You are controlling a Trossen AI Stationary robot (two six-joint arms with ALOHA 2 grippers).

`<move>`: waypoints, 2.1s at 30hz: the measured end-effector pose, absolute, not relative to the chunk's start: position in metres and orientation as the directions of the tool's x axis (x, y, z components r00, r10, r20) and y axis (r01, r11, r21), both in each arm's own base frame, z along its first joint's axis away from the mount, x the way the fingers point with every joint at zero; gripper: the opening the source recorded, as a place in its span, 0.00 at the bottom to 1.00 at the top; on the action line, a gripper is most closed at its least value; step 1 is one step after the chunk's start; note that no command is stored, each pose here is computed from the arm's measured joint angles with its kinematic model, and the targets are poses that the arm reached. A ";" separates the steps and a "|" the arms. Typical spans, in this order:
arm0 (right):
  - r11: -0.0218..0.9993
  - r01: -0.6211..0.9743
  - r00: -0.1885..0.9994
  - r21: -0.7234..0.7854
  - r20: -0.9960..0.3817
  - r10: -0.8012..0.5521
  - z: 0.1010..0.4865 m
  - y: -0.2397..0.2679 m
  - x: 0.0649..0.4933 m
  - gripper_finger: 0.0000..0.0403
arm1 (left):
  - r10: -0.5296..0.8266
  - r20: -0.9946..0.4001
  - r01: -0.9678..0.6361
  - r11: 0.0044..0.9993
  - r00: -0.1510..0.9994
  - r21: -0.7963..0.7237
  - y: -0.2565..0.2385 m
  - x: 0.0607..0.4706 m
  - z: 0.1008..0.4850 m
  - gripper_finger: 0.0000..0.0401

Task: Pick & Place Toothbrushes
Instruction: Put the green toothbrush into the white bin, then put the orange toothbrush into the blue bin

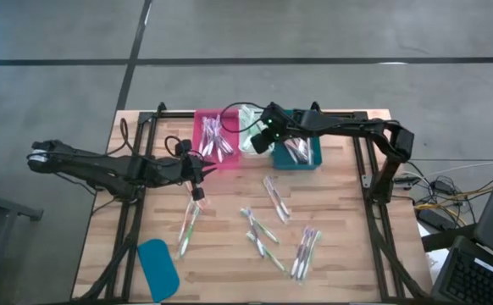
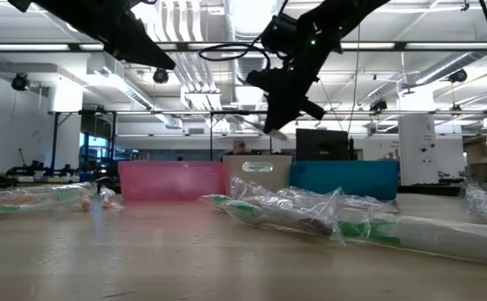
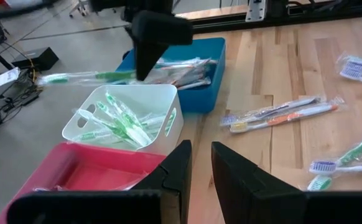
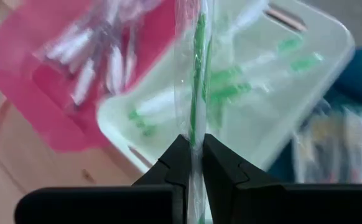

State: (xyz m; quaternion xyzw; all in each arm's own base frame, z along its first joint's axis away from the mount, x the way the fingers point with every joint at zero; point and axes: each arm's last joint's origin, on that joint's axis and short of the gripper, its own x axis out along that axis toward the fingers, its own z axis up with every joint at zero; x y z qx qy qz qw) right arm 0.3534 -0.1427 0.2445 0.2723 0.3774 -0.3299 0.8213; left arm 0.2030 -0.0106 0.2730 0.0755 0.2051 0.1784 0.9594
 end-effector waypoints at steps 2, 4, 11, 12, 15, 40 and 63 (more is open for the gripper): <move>0.635 0.745 0.504 0.204 -0.796 -0.335 0.243 -0.147 0.354 0.06 | 0.373 -0.366 -0.311 0.925 0.852 0.219 -0.011 0.203 0.273 0.17; 0.642 0.741 0.506 0.198 -0.793 -0.339 0.238 -0.151 0.357 0.06 | 0.373 -0.365 -0.311 0.925 0.853 0.218 -0.011 0.203 0.273 0.17; 0.617 0.767 0.471 0.175 -0.807 -0.357 0.230 -0.163 0.354 0.06 | 0.373 -0.366 -0.311 0.925 0.852 0.220 -0.011 0.203 0.273 0.17; 0.615 0.769 0.469 0.174 -0.807 -0.359 0.227 -0.164 0.355 0.06 | 0.374 -0.366 -0.311 0.925 0.852 0.219 -0.011 0.203 0.273 0.17; 0.627 0.763 0.462 0.158 -0.811 -0.358 0.219 -0.167 0.359 0.06 | 0.373 -0.366 -0.311 0.925 0.852 0.219 -0.011 0.203 0.273 0.17; 0.674 0.712 0.456 0.195 -0.859 -0.233 0.199 -0.171 0.366 0.41 | 0.373 -0.366 -0.310 0.925 0.852 0.221 -0.011 0.203 0.273 0.17; 0.776 0.624 0.473 0.091 -0.834 -0.282 0.324 -0.113 0.346 0.34 | 0.373 -0.368 -0.311 0.925 0.852 0.217 -0.011 0.203 0.273 0.17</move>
